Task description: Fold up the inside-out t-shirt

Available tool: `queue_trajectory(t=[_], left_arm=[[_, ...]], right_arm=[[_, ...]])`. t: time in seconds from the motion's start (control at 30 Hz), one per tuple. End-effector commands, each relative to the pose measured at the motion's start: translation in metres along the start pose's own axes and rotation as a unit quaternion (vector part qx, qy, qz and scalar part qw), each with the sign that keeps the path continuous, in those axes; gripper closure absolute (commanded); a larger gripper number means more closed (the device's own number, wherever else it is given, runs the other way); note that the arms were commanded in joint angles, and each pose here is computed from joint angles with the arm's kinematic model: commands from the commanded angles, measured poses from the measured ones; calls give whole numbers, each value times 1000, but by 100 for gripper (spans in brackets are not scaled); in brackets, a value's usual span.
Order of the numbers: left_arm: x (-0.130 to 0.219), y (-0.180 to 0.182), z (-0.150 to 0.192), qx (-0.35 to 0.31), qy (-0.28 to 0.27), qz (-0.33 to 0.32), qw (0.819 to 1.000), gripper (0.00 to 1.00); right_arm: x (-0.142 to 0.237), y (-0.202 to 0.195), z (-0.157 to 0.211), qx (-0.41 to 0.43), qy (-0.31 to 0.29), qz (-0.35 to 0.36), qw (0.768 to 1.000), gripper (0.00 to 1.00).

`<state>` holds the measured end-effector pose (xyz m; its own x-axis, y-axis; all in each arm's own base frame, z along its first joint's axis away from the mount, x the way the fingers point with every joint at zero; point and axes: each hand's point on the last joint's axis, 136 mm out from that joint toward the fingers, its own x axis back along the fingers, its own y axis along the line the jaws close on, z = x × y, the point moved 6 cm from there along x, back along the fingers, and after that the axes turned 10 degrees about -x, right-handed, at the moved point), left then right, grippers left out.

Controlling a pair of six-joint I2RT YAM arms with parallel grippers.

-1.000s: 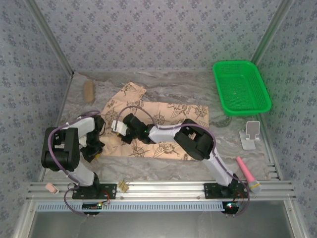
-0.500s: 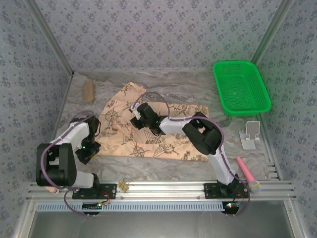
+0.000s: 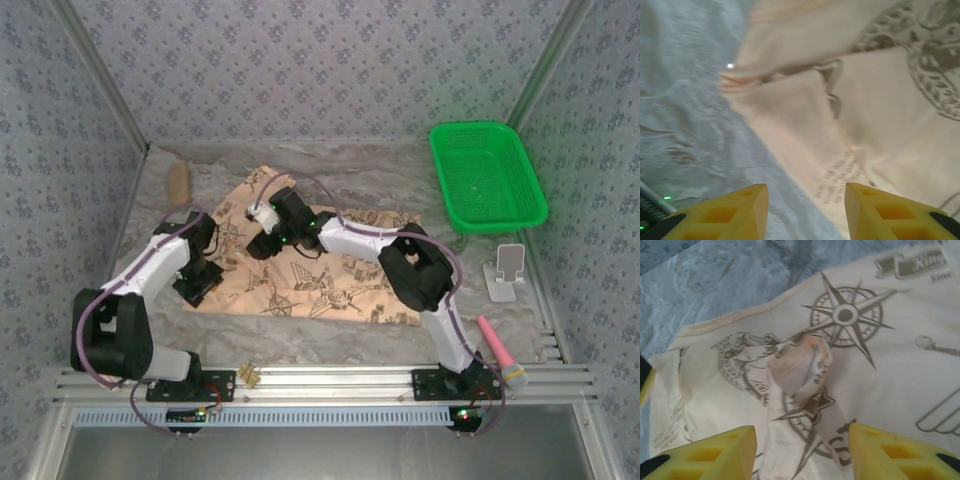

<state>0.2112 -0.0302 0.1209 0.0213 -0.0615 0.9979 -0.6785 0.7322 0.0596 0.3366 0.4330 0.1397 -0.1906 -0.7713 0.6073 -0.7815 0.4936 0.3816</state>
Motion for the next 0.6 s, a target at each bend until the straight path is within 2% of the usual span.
queue_trajectory(t=[0.0,0.17,0.27,0.5,0.57], left_arm=[[-8,-14,2,4,16,28,999,55],[-10,-5,-1,7,3,-4,1000,55],[-19,4,-2,15,-5,-21,1000,54],[-39,16,-6,12,19,-59,998,55],[-44,20,-4,12,24,-70,997,56]], right_arm=[[-3,-17,21,-112,87,-4,990,48],[-13,-4,31,-120,110,-38,986,47],[-16,-9,33,-132,113,-26,984,47],[-25,-24,44,-182,135,-23,974,46],[-28,-23,45,-183,138,-32,973,50]])
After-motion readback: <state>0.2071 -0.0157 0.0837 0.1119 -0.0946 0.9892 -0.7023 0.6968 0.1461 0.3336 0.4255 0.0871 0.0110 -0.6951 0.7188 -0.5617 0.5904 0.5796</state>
